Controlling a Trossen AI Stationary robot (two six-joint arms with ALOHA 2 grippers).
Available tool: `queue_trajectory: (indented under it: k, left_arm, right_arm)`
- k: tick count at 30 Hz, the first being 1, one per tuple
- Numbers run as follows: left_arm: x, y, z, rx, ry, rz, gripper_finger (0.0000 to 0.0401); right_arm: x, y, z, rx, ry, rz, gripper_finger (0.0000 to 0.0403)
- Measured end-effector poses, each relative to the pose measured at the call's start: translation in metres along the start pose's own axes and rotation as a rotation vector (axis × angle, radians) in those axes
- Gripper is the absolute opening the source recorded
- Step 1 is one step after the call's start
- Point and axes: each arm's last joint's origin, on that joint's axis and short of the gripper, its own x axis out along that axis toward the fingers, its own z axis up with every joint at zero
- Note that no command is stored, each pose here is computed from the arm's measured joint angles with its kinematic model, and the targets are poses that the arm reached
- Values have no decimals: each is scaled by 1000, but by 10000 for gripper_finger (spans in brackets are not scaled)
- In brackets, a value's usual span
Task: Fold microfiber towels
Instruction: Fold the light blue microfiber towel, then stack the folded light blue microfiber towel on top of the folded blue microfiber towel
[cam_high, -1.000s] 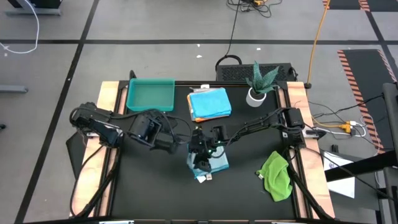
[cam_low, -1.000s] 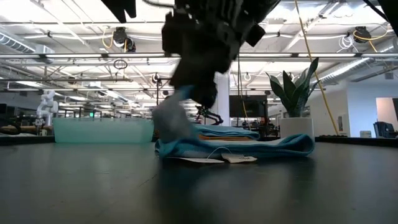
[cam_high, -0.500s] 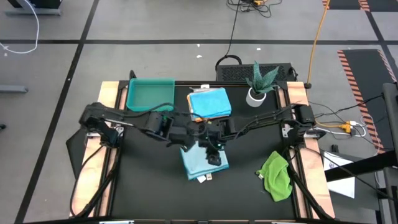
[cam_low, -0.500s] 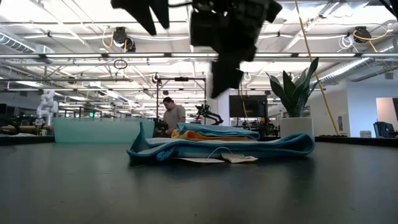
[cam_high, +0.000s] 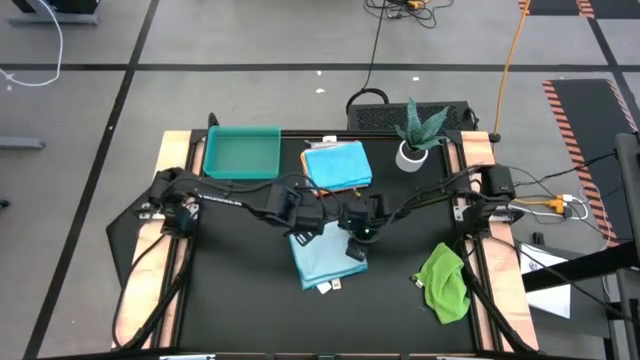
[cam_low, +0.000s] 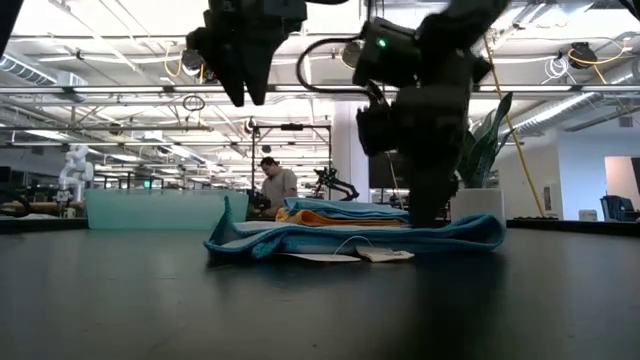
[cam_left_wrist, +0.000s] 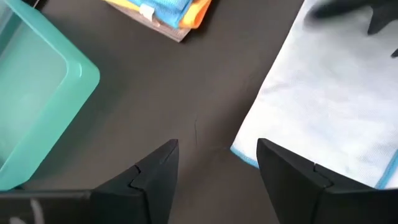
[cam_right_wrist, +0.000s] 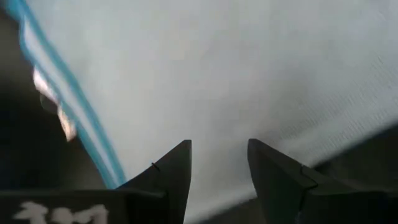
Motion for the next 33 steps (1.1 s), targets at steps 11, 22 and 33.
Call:
queue_trajectory:
  k: [11, 22, 33]
  left_arm:
    - [-16, 11, -5, -31, -6, -7, 218]
    - [-15, 11, -3, -75, -19, -14, 218]
    - [43, 0, -8, -141, 110, -175, 218]
  right_arm:
    - [9, -23, -27, 85, -49, 30, 145]
    - [-67, -12, -32, 25, -263, -24, 142]
    - [-78, -44, -26, 56, -247, -65, 141]
